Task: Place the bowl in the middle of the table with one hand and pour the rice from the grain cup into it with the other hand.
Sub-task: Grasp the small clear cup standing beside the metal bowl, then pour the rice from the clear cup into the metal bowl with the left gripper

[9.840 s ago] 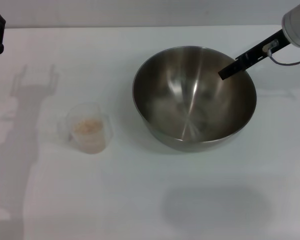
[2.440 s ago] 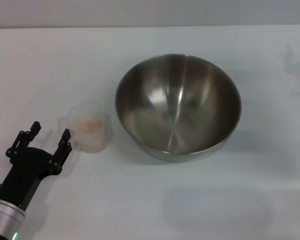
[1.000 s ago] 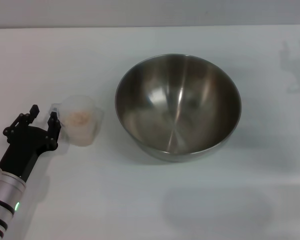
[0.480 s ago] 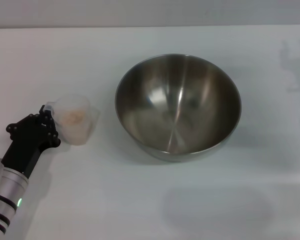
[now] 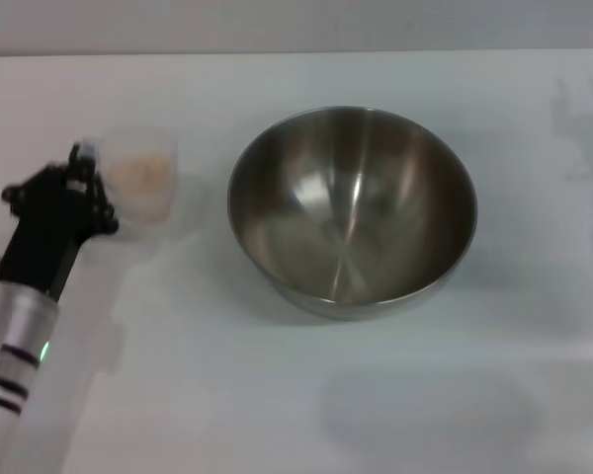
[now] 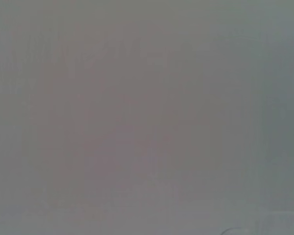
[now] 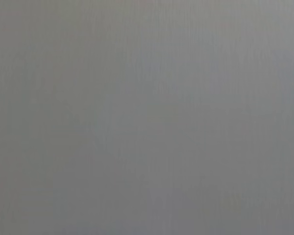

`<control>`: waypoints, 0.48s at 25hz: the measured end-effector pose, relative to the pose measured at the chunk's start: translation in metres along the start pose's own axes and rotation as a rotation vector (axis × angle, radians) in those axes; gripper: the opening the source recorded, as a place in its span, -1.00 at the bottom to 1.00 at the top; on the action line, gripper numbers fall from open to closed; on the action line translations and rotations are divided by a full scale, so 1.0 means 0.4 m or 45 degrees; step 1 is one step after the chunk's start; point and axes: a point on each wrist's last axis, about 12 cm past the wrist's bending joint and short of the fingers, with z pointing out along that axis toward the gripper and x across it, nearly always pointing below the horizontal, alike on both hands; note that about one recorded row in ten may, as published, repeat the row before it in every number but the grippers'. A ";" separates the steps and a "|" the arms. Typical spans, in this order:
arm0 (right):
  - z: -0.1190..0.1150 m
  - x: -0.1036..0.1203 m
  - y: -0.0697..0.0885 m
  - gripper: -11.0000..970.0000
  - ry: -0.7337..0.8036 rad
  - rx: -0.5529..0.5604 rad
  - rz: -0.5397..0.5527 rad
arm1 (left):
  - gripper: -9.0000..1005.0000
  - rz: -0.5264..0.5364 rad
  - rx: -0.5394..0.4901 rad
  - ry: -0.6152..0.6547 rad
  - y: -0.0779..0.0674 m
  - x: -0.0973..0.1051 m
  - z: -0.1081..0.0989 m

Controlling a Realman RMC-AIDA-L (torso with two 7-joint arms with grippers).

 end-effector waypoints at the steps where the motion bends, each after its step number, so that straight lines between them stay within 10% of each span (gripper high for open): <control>1: 0.001 0.000 0.000 -0.14 -0.001 -0.001 0.000 | -0.94 0.057 0.009 -0.048 -0.006 -0.015 0.015; 4: 0.002 -0.001 0.001 -0.14 -0.004 -0.002 0.000 | -0.94 0.057 0.009 -0.048 -0.006 -0.015 0.015; 12: 0.011 -0.007 0.003 -0.14 -0.027 -0.010 0.001 | -0.93 0.751 0.211 -0.471 -0.107 -0.123 0.105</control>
